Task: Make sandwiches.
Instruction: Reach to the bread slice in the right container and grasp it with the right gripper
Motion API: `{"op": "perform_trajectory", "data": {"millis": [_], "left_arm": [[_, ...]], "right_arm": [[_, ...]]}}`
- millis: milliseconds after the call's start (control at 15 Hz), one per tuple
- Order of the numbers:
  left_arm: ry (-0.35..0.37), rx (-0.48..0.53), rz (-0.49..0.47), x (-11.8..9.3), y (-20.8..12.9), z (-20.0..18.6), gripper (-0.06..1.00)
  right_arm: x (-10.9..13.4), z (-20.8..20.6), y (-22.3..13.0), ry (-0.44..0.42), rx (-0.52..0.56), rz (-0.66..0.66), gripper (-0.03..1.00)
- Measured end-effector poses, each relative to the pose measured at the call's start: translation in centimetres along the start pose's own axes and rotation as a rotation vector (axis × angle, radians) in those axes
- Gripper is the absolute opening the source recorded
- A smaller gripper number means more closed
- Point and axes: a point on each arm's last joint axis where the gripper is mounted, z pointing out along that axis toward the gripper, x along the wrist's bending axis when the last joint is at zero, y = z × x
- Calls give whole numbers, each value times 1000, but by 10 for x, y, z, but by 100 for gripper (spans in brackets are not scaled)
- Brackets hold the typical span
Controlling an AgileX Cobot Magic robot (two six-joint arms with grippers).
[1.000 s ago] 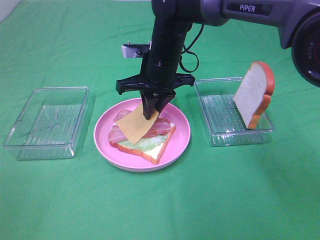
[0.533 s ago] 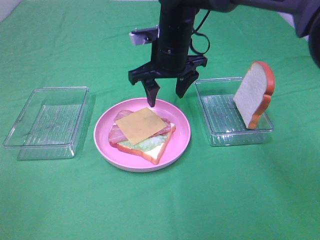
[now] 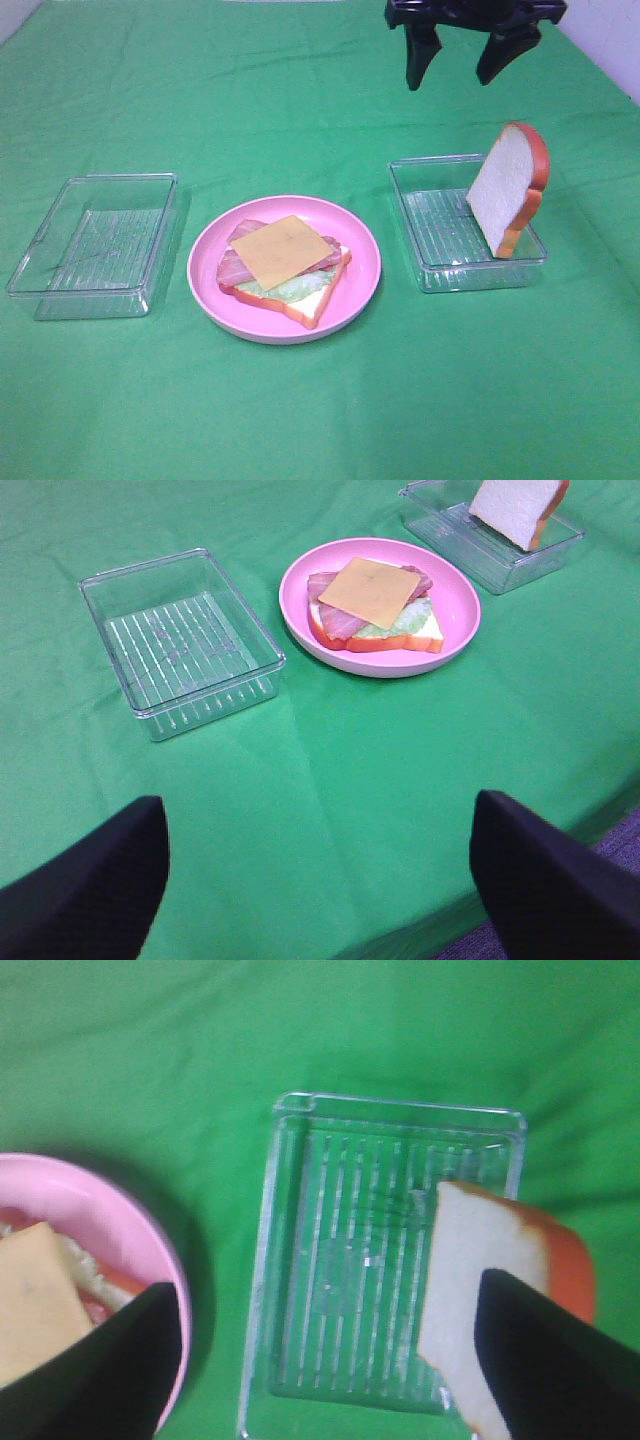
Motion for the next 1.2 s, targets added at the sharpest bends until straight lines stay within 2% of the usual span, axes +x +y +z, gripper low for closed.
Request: {"op": "perform_trajectory", "data": {"millis": [200, 467, 867, 1000, 1200], "left_arm": [[0, 0, 0, 0, 0, 0, 78], [0, 0, 0, 0, 0, 0, 78], [0, 0, 0, 0, 0, 0, 78], [0, 0, 0, 0, 0, 0, 78], [0, 0, 0, 0, 0, 0, 78]], "right_arm": [[-48, -4, 3, -54, -9, 92, 77], [-85, 22, -15, -76, 107, 175, 78], [-89, 61, -32, -67, 244, 183, 77], [-87, 70, -33, -36, 263, 171, 69], [-86, 70, -32, -26, 254, 164, 41]]}}
